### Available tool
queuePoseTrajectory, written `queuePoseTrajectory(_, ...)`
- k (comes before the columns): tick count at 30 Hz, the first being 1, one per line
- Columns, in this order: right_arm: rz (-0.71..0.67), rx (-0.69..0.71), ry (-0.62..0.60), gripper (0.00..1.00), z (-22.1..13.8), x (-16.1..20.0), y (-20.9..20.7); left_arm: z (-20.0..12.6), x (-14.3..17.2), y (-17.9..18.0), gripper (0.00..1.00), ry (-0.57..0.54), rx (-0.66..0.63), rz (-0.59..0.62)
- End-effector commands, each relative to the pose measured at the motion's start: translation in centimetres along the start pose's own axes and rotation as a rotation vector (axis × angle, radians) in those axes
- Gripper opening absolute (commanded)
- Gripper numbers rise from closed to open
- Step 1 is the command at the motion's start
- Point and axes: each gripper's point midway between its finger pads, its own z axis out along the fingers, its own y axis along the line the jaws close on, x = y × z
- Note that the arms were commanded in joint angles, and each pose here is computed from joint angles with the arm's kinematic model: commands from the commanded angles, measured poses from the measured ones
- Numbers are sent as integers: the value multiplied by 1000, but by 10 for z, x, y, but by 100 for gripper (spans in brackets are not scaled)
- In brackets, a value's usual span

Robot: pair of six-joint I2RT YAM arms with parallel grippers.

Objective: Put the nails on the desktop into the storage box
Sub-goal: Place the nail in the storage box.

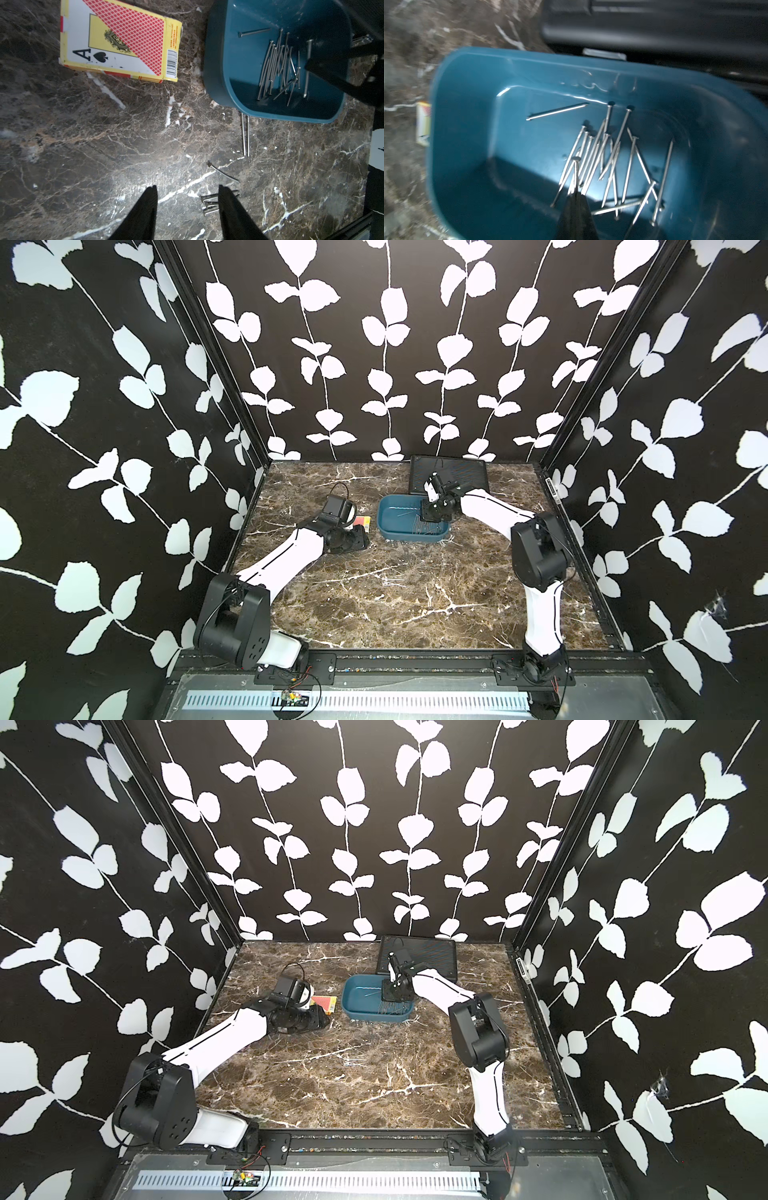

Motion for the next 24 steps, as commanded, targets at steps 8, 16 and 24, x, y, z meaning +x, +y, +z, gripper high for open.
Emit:
queuePoseTrajectory(8,-117,40,-71,21,-47,-10,8,-8,6,4,50,19,-14,6)
queuePoseTrajectory(16,-254,56,4,28,-78,48,26,6,5,0,50,37,10,-4)
queuePoseTrajectory(24,-291,-12,111,28,-49,107,56,7,6,0,50,35,21,-15)
